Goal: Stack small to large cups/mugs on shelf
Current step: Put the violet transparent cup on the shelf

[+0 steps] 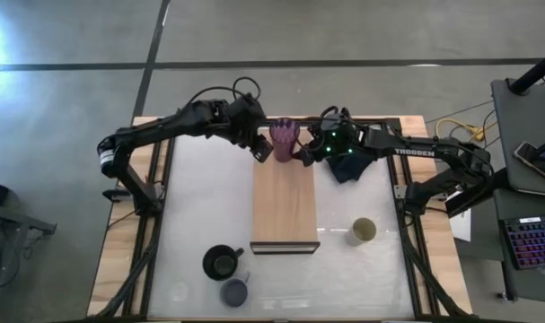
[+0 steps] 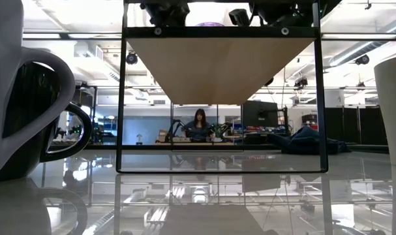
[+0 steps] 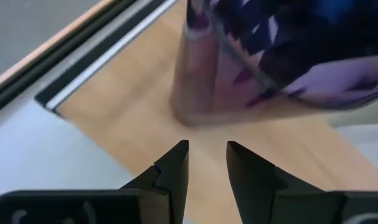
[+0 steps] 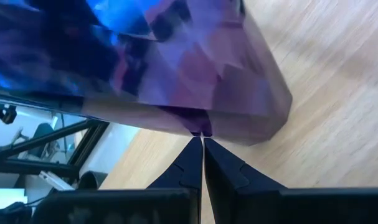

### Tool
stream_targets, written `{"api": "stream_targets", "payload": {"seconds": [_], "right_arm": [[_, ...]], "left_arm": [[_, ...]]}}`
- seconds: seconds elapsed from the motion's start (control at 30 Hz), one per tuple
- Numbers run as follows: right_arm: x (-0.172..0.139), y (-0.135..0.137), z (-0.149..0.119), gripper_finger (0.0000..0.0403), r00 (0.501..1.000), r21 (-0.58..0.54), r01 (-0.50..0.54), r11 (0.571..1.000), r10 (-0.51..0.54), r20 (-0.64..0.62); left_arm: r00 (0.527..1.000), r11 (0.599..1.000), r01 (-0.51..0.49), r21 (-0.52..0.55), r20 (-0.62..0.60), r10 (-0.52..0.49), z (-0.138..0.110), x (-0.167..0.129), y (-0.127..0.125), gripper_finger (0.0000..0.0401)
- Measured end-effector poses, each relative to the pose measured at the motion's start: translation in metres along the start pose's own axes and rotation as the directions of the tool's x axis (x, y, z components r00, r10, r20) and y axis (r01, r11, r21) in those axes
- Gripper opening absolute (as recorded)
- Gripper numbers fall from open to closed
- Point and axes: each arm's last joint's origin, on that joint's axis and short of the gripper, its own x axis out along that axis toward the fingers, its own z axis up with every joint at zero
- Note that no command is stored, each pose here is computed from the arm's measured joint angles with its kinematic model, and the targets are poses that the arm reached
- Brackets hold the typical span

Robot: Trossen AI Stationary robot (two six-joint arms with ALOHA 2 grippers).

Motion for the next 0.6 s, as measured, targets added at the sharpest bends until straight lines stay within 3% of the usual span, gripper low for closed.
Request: {"api": "stream_targets", "payload": {"seconds": [0.23, 0.6], "right_arm": [[-0.001, -0.003, 0.003, 0.0009, 0.999, 0.006, 0.022, 1.0, -0.022, 0.028], [-0.002, -0.006, 0.006, 0.0009, 0.998, 0.01, 0.038, 0.999, -0.039, 0.045]], "left_arm": [[0.995, 0.999, 0.049, 0.001, 0.09, -0.049, 0.007, 0.005, -0.003, 0.0093], [0.999, 1.0, 0.014, -0.014, 0.03, -0.014, 0.001, 0.012, 0.008, 0.0093]]}}
